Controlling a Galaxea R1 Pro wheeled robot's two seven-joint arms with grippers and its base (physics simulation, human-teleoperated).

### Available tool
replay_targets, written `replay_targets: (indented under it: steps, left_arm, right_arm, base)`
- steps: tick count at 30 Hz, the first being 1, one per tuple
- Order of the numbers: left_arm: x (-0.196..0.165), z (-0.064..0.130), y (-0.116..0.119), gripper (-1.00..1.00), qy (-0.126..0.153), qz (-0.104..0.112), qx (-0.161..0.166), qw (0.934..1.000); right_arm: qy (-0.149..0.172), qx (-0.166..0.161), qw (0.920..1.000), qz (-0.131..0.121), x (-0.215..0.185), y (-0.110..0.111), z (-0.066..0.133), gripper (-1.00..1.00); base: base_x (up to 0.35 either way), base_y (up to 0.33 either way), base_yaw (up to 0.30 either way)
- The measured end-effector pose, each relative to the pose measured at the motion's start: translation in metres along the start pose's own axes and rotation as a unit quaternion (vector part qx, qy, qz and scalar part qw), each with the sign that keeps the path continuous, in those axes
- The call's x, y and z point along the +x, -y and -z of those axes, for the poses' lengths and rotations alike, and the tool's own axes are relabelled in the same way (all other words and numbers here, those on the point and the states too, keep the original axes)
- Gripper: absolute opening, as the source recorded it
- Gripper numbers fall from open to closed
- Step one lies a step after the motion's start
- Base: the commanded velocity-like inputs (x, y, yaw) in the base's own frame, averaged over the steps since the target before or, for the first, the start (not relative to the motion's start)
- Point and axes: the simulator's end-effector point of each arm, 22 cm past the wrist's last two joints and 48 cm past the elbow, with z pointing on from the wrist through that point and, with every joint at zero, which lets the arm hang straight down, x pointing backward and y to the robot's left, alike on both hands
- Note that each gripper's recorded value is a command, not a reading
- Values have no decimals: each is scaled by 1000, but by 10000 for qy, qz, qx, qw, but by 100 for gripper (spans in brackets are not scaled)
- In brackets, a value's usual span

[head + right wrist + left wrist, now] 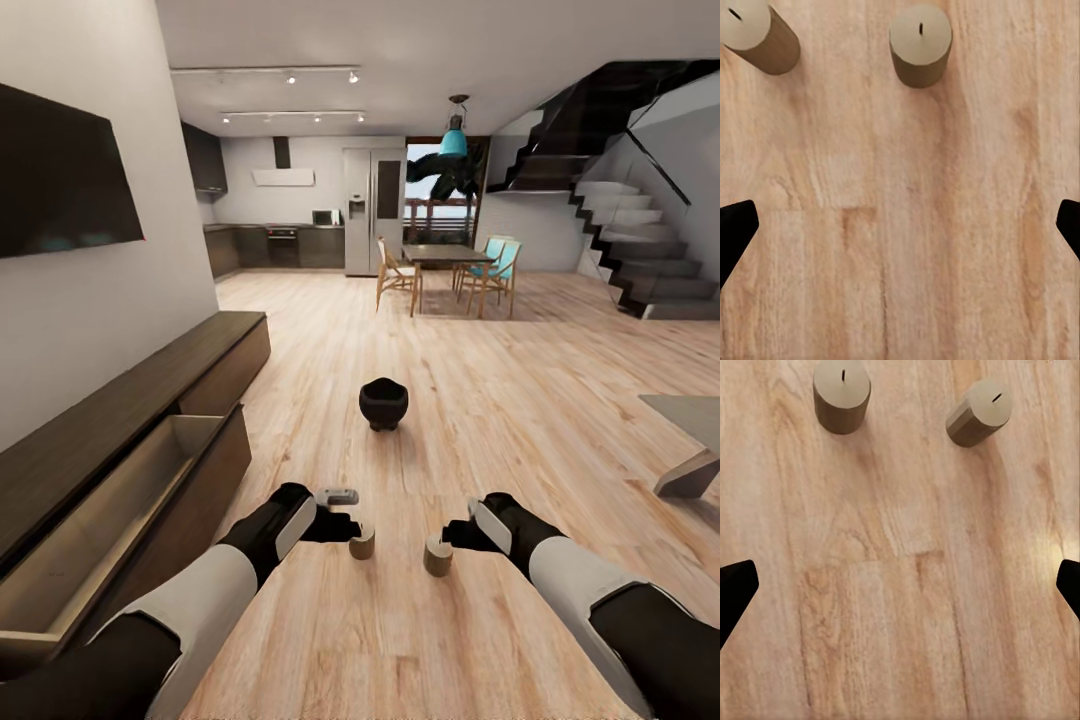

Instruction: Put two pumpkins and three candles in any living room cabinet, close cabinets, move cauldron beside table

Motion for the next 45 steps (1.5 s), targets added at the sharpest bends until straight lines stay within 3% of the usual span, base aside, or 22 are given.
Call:
replay_targets:
  steps: [9,14,17,32,45]
  left_arm:
    - [5,-19,-5,100,131,17,13,9999]
    - [-4,-33,-11,100,571,66,-14,9983]
    - [2,-43,-17,100,650,108,-52,9978]
    - [34,-81,-27,100,558,151,-53,9983]
    - [42,-91,-30,100,452,184,-51,9988]
  right_arm:
    - [142,-95,9998,62,-2,-9,-15,100]
    - [162,-124,9997,131,4,-16,-27,100]
    - [150,-121,9997,138,10,-16,-35,100]
    - [34,-111,9999,128,40,-12,-74,100]
    - [-64,-100,9998,135,48,-11,-84,100]
  base:
    - [0,0,0]
    - [0,0,0]
    - [0,0,0]
    - [0,0,0]
    - [0,0,0]
